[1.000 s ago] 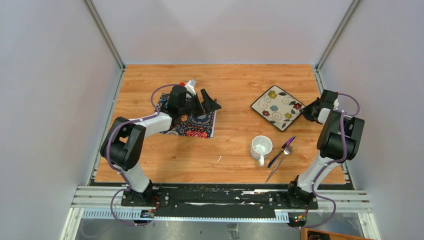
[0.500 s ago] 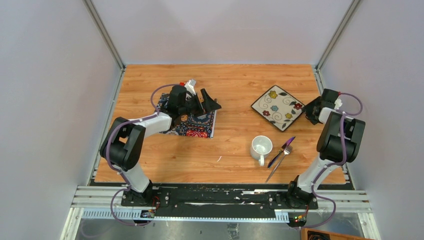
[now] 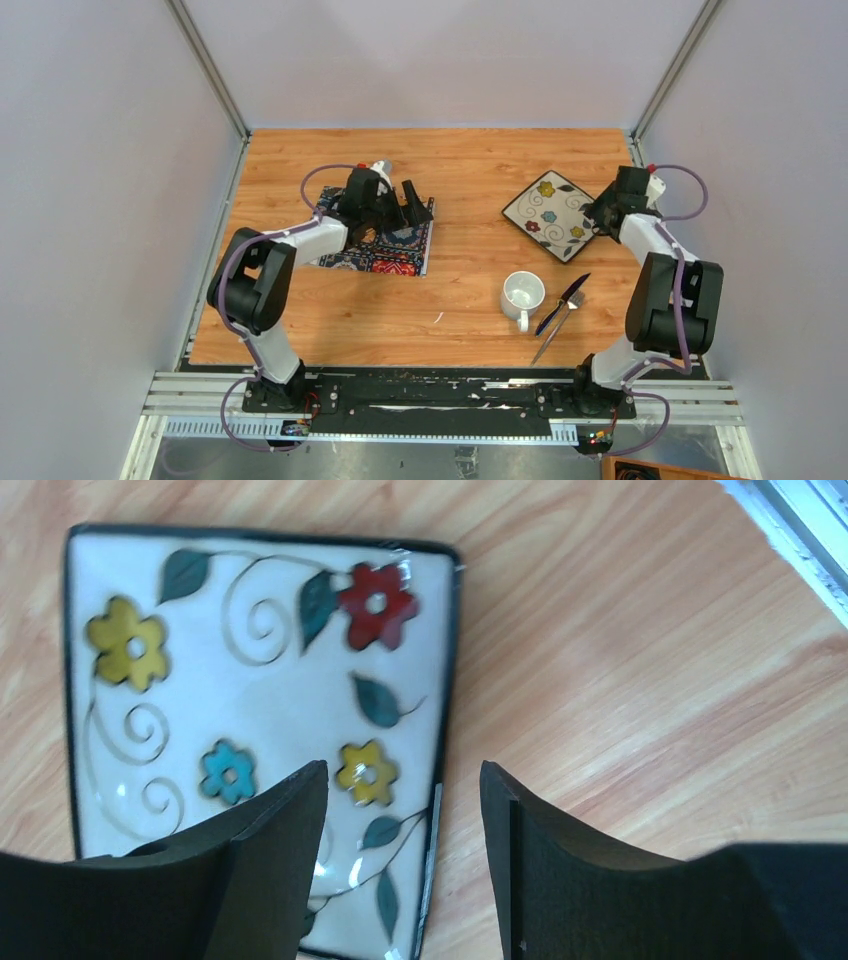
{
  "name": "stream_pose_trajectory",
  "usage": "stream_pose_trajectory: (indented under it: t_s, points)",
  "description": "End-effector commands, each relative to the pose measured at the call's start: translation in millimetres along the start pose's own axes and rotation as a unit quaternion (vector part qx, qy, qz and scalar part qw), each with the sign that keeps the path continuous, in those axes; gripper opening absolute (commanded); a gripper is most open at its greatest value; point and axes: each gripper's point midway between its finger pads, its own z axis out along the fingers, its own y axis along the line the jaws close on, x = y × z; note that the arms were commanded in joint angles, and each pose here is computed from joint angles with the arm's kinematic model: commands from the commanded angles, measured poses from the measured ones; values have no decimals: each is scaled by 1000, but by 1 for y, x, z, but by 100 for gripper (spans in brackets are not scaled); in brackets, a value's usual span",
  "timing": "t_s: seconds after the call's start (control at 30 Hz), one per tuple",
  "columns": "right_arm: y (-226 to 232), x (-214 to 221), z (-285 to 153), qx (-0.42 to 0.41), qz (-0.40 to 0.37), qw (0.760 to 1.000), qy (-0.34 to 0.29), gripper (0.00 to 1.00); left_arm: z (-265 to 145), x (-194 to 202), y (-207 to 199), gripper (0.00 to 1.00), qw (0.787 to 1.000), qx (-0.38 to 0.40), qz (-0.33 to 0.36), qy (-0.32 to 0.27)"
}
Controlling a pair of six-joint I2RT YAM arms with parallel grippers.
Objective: Set the dinner table for one person
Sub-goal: Flatten out the napkin at the center of the board.
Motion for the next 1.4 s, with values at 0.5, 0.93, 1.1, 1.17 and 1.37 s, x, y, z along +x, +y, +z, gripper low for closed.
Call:
stream_pose_trajectory:
  t_s: [0.5, 0.93, 1.1, 1.17, 1.37]
  points:
    - [217, 103, -58, -204, -281, 937, 39, 62, -84, -44, 109, 97, 950, -297, 4, -91]
    - [322, 169, -44, -342, -327, 874, 107, 67, -182, -51, 156, 89, 897, -395, -38, -194]
    - [350, 189, -62, -390, -340, 848, 117, 67, -186, -35, 185, 89, 902, -371, -106, -191]
    - [362, 194, -70, -410, -348, 836, 112, 67, -187, -29, 196, 88, 900, -372, -125, -190]
    - [383, 209, -72, -436, -356, 818, 115, 68, -185, -26, 208, 88, 899, -354, -162, -203]
